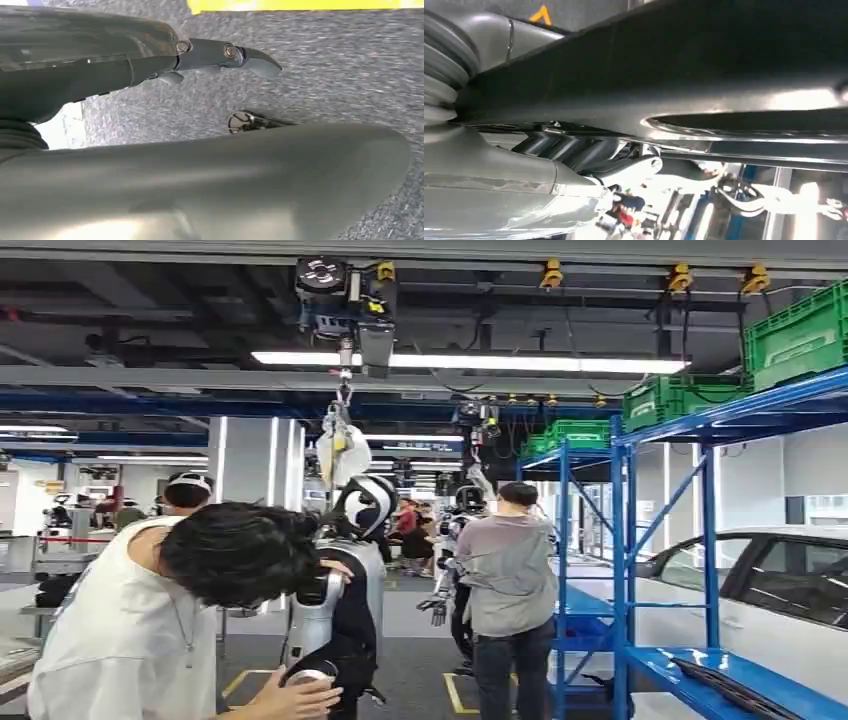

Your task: Take the parts from the cabinet and place them on the table.

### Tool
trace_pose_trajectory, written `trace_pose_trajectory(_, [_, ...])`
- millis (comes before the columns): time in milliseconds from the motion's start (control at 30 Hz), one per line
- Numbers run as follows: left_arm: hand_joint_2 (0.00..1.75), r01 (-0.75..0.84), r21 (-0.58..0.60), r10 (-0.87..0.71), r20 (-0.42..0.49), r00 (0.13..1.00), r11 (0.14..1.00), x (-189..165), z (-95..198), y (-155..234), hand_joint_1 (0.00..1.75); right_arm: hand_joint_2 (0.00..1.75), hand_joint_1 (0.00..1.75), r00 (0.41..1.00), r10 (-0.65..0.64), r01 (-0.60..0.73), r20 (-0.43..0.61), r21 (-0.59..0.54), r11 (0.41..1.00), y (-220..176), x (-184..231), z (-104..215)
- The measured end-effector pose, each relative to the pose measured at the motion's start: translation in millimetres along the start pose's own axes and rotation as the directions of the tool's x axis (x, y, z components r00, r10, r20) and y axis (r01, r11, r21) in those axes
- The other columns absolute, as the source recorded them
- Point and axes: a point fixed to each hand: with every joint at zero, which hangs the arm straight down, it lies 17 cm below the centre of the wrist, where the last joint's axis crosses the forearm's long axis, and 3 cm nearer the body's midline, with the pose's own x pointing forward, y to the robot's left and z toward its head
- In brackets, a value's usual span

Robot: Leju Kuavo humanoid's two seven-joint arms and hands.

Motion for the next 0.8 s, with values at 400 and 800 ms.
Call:
trace_pose_trajectory(400, [0.0, -0.013, -0.008, 0.013, -0.023, 1.0, 1.0, -9, 2, -6, 0.0, 1.75, 1.75, 1.0, 0.029, -0.028, -0.007, 0.051, 0.998, 17, 7, -12])
trace_pose_trajectory(800, [0.0, -0.02, 0.002, 0.02, -0.02, 1.0, 1.0, -10, 2, 1, 0.0, 1.75, 1.75, 1.0, 0.009, -0.01, 0.008, 0.055, 0.998, 26, 14, -14])
